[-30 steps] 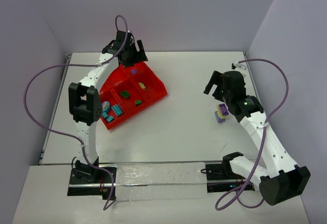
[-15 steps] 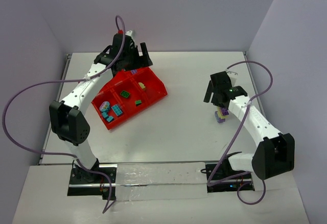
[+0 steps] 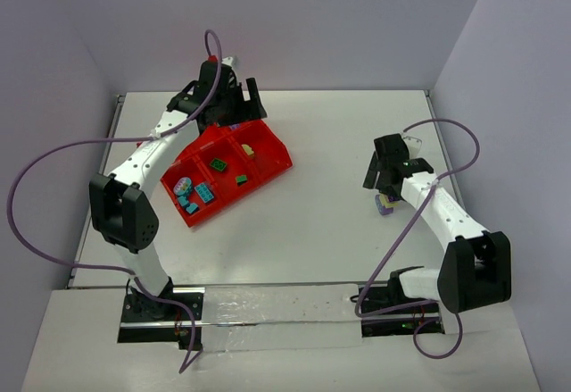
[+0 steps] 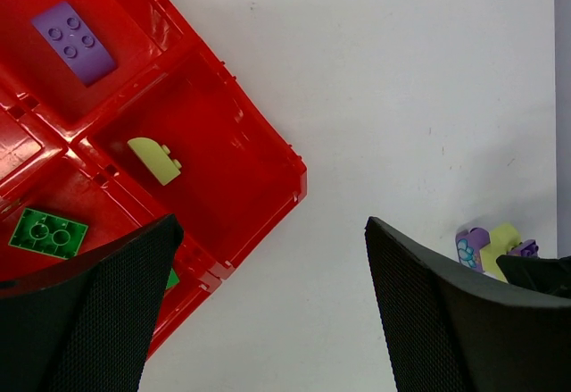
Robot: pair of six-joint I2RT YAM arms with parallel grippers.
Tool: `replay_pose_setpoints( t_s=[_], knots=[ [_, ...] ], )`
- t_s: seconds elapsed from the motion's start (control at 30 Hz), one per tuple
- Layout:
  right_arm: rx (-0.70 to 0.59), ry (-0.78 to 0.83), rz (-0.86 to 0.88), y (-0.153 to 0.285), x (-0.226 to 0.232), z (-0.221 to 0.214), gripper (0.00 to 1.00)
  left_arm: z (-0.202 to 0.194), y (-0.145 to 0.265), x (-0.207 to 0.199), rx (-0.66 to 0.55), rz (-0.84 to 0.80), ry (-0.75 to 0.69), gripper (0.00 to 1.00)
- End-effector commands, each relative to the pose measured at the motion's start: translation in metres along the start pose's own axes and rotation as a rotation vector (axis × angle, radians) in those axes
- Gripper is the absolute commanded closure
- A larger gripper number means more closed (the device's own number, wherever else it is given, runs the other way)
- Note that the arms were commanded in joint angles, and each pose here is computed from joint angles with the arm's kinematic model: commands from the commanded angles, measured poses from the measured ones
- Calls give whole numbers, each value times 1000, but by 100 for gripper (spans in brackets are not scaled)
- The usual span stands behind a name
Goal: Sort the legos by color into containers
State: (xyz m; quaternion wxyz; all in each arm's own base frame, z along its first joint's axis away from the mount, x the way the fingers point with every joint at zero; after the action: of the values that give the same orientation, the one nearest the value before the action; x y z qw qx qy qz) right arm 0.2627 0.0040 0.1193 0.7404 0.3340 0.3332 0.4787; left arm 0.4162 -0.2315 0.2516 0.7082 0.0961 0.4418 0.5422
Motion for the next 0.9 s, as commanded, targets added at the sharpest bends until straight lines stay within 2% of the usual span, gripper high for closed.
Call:
replay_pose_setpoints(
  t_s=[0.0,0.07,0.27,0.67,0.73,0.83,0.87],
  knots=[
    [-58,-11,68,0,3,9,2,8,1,-4,-18,-2,-25,8],
    [-58,-9,86,-1,6,9,4,7,1,-3,-16,0,-24,8],
    [-60,-9,88,-1,7,10,30,6,0,-5,-7,-10,-19,8],
    [-76,0,120,2,11,16,54,1,-4,-5,16,-9,-23,8],
    [-75,-1,121,2,12,17,62,0,-4,-6,20,-9,-25,8],
    [-83,-8,130,5,12,19,84,-1,-4,-6,22,-3,-29,8],
    [-85,-12,134,6,13,20,86,-1,-4,-6,21,-3,-29,8]
  ],
)
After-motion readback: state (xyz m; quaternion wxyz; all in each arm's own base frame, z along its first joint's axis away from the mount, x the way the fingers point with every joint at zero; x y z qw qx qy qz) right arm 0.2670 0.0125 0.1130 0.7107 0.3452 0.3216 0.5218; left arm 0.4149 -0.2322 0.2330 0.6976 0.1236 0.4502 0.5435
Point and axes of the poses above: each gripper's point midway between its finger pads, its own y axis back along the fingers, its own x axis along the line the jaws close on, z = x × y, the point moved 3 cm from there along y, back along the fingers, and after that the axes turned 10 degrees about y, right-handed, at the moved point
